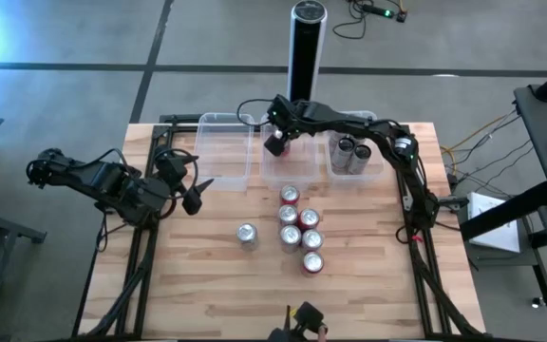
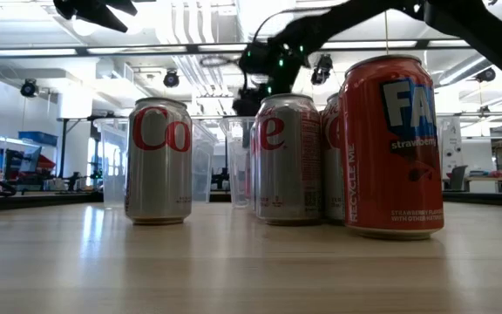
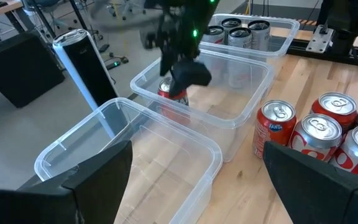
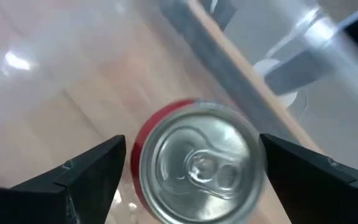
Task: Sort soda cans
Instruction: Put the red soda can into the middle white bin
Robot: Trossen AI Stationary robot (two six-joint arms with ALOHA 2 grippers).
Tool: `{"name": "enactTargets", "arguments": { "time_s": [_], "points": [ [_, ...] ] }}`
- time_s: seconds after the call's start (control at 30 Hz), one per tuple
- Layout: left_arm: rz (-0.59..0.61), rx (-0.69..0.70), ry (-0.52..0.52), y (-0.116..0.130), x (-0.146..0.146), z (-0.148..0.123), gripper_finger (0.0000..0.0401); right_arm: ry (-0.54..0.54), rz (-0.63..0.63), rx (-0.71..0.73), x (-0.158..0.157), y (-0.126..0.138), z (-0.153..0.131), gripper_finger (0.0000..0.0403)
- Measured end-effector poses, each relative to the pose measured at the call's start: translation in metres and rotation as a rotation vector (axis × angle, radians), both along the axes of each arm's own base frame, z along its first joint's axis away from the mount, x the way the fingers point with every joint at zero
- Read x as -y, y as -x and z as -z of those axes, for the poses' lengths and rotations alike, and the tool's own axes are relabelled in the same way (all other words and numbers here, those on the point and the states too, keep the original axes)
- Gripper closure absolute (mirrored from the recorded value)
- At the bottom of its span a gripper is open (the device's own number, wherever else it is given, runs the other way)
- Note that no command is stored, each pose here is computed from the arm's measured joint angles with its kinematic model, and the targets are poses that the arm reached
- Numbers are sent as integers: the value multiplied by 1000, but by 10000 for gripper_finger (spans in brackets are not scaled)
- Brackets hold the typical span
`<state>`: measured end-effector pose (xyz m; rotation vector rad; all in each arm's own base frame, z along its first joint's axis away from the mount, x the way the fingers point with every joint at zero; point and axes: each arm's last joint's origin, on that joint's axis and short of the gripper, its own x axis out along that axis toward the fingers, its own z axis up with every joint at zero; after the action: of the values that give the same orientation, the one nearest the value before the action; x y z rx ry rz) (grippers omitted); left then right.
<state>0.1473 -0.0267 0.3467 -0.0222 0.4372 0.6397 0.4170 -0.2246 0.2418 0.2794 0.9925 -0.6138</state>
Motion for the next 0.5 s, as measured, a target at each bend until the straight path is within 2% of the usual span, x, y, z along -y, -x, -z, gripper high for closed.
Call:
{"name": "enactTargets", "arguments": {
  "time_s": [0.17, 0.3, 0.37, 0.5],
  "points": [
    [3, 23, 38, 1, 0, -1, 56, 5, -53, 43, -23, 1, -47, 42],
    [33, 36, 81, 2, 1, -2, 56, -29, -97, 54, -67, 2, -78, 42],
    [46, 45, 98, 2, 2, -2, 56, -79, -58, 50, -93, 5, -88, 42],
    [63, 50, 111, 1, 2, -3, 56, -204, 137, 16, -145, 10, -91, 42]
  ]
}}
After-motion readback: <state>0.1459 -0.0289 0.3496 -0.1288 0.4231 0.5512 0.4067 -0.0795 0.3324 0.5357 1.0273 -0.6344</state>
